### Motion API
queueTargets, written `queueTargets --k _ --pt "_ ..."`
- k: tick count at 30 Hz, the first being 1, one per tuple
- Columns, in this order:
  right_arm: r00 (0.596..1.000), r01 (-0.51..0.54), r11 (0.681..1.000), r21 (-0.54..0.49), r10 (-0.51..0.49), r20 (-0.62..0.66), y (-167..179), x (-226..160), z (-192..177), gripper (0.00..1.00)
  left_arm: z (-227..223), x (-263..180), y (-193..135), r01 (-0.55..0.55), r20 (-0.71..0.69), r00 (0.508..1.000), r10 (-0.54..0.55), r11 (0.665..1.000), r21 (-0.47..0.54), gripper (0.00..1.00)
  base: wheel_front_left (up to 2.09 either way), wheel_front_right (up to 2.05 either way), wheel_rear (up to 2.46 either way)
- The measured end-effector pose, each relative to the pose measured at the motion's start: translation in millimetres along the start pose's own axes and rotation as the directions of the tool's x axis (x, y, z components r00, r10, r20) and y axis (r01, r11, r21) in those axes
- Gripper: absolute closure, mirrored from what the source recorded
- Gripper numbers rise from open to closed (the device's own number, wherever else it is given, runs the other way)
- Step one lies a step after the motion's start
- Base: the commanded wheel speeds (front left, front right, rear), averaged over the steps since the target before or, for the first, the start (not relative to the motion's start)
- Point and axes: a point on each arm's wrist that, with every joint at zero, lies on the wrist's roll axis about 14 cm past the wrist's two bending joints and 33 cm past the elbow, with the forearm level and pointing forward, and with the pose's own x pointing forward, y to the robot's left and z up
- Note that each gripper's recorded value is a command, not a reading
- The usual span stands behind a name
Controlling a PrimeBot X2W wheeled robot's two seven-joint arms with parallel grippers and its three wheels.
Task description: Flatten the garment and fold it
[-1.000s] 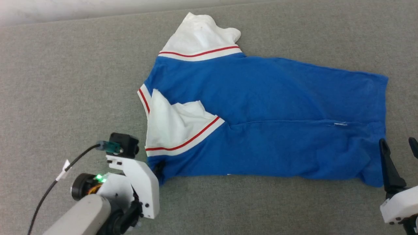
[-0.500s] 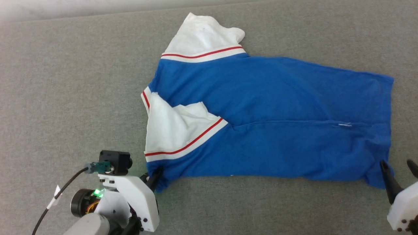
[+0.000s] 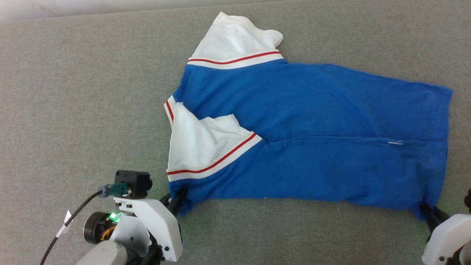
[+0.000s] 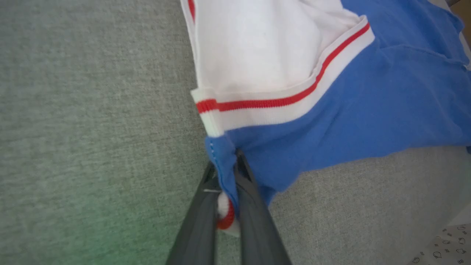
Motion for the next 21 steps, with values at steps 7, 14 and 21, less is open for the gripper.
queueTargets --k 7,14,21 --pt "0.997 0.006 1.0 -0.004 -0.006 0.074 -5 -7 17 1.0 12 -4 5 -0.011 0.058 0.998 0.011 1.0 -0.003 1.0 0.0 0.0 0.0" --pt "0.974 0.016 1.0 -0.005 -0.015 0.227 -13 -34 65 1.0 33 -34 20 -0.069 0.16 0.984 0.077 0.996 -0.054 1.0 0.0 0.0 0.0" --pt "0.988 0.014 1.0 0.025 -0.017 0.152 -18 -52 42 1.0 -10 -69 21 -0.105 0.036 0.993 0.111 0.982 -0.155 1.0 0.0 0.0 0.0"
